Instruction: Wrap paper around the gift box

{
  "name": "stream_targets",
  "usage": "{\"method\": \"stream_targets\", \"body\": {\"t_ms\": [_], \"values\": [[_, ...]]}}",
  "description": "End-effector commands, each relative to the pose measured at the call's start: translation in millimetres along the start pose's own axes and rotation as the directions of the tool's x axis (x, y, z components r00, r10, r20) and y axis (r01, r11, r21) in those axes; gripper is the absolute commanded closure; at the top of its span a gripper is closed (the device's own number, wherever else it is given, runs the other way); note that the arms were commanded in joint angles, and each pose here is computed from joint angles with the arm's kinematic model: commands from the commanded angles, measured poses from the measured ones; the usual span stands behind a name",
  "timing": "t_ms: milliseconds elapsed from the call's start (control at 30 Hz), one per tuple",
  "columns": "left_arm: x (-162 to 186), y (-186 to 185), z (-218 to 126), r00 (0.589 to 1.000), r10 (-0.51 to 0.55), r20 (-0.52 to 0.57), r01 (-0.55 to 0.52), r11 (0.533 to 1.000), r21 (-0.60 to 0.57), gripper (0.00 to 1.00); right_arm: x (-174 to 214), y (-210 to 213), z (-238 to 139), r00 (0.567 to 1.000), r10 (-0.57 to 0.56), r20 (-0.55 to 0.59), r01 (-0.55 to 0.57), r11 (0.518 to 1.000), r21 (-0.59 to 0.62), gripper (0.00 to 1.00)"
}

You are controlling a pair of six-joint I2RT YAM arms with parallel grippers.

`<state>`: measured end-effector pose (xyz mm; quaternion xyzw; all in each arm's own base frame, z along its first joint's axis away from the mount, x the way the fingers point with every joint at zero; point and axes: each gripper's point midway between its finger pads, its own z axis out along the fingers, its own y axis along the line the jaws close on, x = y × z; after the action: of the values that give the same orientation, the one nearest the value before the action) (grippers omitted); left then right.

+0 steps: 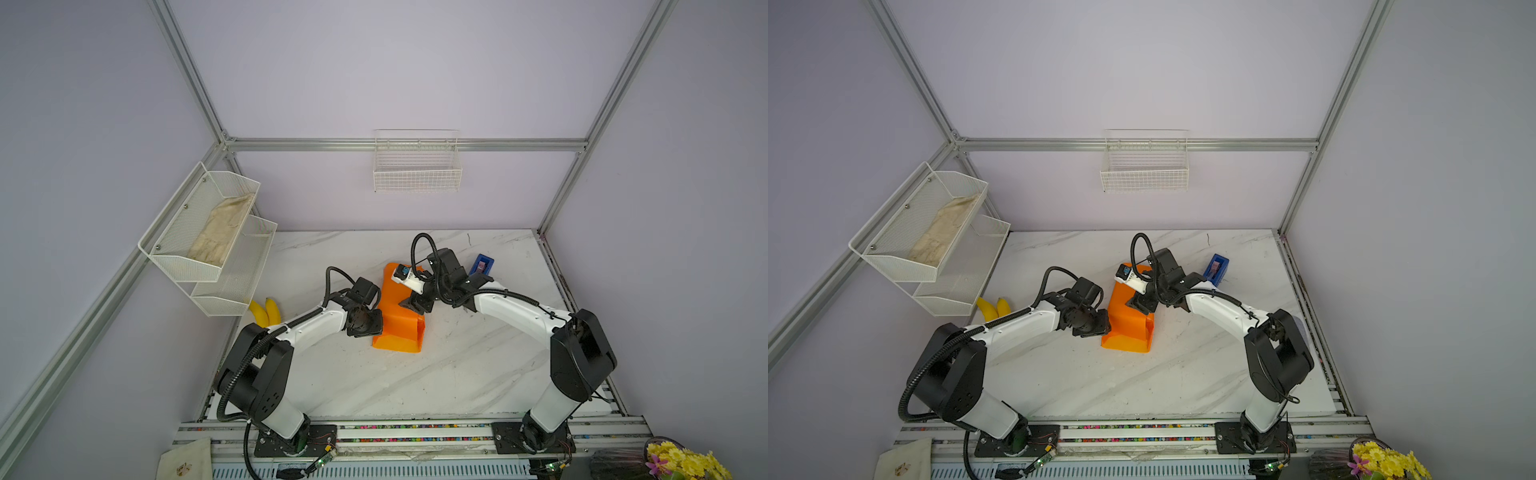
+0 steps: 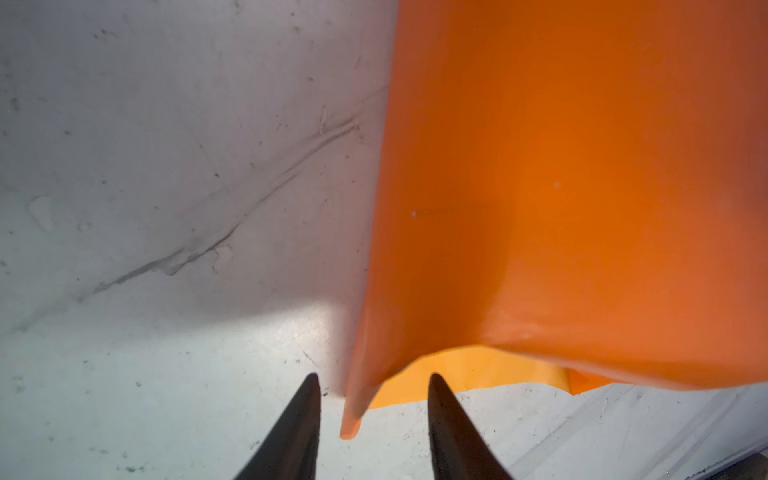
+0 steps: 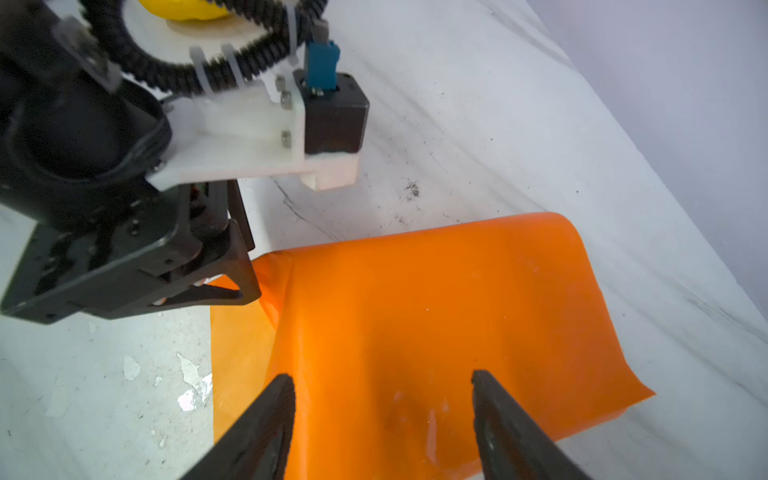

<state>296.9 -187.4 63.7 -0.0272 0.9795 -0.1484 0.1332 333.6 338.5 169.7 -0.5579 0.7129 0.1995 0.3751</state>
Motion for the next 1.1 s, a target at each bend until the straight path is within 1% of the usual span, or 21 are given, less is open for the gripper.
{"method": "stream_targets", "body": {"t_ms": [0, 67, 133, 300, 433, 533, 633, 667, 767, 1067], "values": [[-12.7, -4.7, -14.3, 0.999, -0.014, 0.03, 0.012, 0.998, 0.054, 0.58, 10.6, 25.2, 12.1, 0.997, -0.062, -0.038, 0.061, 0.998, -0.031, 0.27], [-11.7, 1.4, -16.6, 0.999, -0.041, 0.025, 0.039, 0.997, 0.066, 0.59, 20.4, 26.8, 20.1, 0.991, -0.117, -0.072, 0.118, 0.993, 0.01, 0.25], [-9.3, 6.0, -19.3, 0.998, -0.065, 0.024, 0.063, 0.995, 0.081, 0.6, 28.9, 26.9, 27.5, 0.983, -0.151, -0.109, 0.154, 0.988, 0.019, 0.25], [-4.7, 22.9, -22.8, 0.993, -0.117, 0.017, 0.115, 0.99, 0.084, 0.61, 44.1, 37.5, 42.5, 0.963, -0.215, -0.161, 0.214, 0.977, -0.025, 0.24], [-0.1, 32.8, -15.1, 0.99, -0.142, -0.013, 0.143, 0.986, 0.081, 0.64, 55.4, 38.5, 48.1, 0.954, -0.224, -0.197, 0.222, 0.974, -0.036, 0.25], [3.3, 29.0, -4.5, 0.989, -0.134, -0.057, 0.139, 0.985, 0.105, 0.7, 72.6, 36.3, 53.1, 0.939, -0.227, -0.26, 0.225, 0.974, -0.036, 0.27], [4.4, 23.3, 4.4, 0.987, -0.132, -0.086, 0.143, 0.98, 0.138, 0.77, 86.9, 38.2, 55.5, 0.924, -0.231, -0.305, 0.226, 0.973, -0.053, 0.31], [3.7, 20.7, 6.2, 0.987, -0.133, -0.09, 0.145, 0.978, 0.151, 0.8, 88.3, 39.1, 55.0, 0.923, -0.231, -0.308, 0.225, 0.973, -0.056, 0.32], [1.9, 14.2, 11.4, 0.986, -0.131, -0.107, 0.15, 0.971, 0.185, 0.84, 88.2, 40.6, 54.1, 0.926, -0.225, -0.303, 0.218, 0.974, -0.057, 0.33], [3.4, -0.9, 19.4, 0.978, -0.153, -0.14, 0.187, 0.943, 0.277, 0.89, 90.7, 41.7, 54.2, 0.927, -0.219, -0.306, 0.211, 0.976, -0.057, 0.33]]}}
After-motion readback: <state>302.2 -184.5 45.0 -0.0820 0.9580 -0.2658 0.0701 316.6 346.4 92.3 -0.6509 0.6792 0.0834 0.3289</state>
